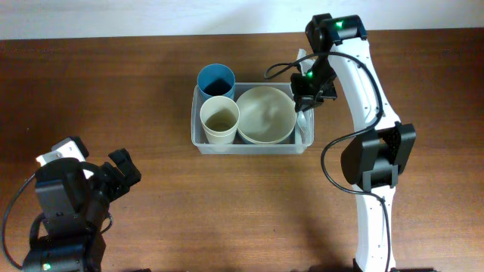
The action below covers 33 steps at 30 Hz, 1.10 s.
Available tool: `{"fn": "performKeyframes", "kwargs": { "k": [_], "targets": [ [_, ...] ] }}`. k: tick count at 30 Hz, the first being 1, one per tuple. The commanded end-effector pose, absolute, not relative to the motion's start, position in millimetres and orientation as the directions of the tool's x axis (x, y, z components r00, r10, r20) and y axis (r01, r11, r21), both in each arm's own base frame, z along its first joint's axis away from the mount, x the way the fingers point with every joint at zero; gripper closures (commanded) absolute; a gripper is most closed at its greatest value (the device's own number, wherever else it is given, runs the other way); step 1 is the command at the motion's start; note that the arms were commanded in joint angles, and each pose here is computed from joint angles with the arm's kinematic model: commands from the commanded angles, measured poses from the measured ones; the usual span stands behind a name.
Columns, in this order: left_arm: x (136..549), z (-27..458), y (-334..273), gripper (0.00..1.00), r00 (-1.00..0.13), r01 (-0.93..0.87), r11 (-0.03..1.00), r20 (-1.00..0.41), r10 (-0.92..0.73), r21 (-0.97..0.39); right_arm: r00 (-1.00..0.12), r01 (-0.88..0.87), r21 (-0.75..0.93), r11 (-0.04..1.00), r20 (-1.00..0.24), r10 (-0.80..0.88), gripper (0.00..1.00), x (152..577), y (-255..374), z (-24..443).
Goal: Pack container
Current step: 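Release the fork beside the spoon in the container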
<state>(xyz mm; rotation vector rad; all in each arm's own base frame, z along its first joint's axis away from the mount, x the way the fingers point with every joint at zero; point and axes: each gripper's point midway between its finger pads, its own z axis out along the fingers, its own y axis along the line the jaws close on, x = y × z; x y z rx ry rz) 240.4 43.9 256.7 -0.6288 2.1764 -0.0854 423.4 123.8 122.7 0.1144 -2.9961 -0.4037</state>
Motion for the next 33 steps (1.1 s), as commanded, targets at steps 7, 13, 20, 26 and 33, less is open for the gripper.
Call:
{"fn": "performKeyframes", "kwargs": {
  "k": [7,13,20,26,33],
  "targets": [
    [239.9,255.0,43.9,0.00,-0.512,-0.414,0.866,-0.715,-0.477,-0.281,-0.995,-0.055,0.212,0.976,0.068,-0.071,0.83,421.3,115.2,139.1],
    [239.9,255.0,43.9,0.00,-0.512,-0.414,0.866,-0.714,-0.477,-0.281,-0.995,-0.056,0.197,0.979,0.066,-0.070,0.66,421.8,112.8,138.6],
    [239.9,255.0,43.9,0.01,-0.512,-0.414,0.866,-0.714,-0.477,-0.281,-0.999,-0.017,0.171,0.985,0.030,-0.023,0.27,426.4,87.6,151.3],
    [239.9,255.0,43.9,0.00,-0.512,-0.414,0.866,-0.714,-0.477,-0.281,-0.990,0.035,0.192,0.981,-0.128,0.061,0.01,421.0,52.0,216.7],
    [239.9,255.0,43.9,0.00,-0.512,-0.414,0.866,-0.714,-0.477,-0.281,-0.927,0.043,0.203,0.978,-0.358,0.115,0.01,386.1,27.2,309.4]
  ]
}}
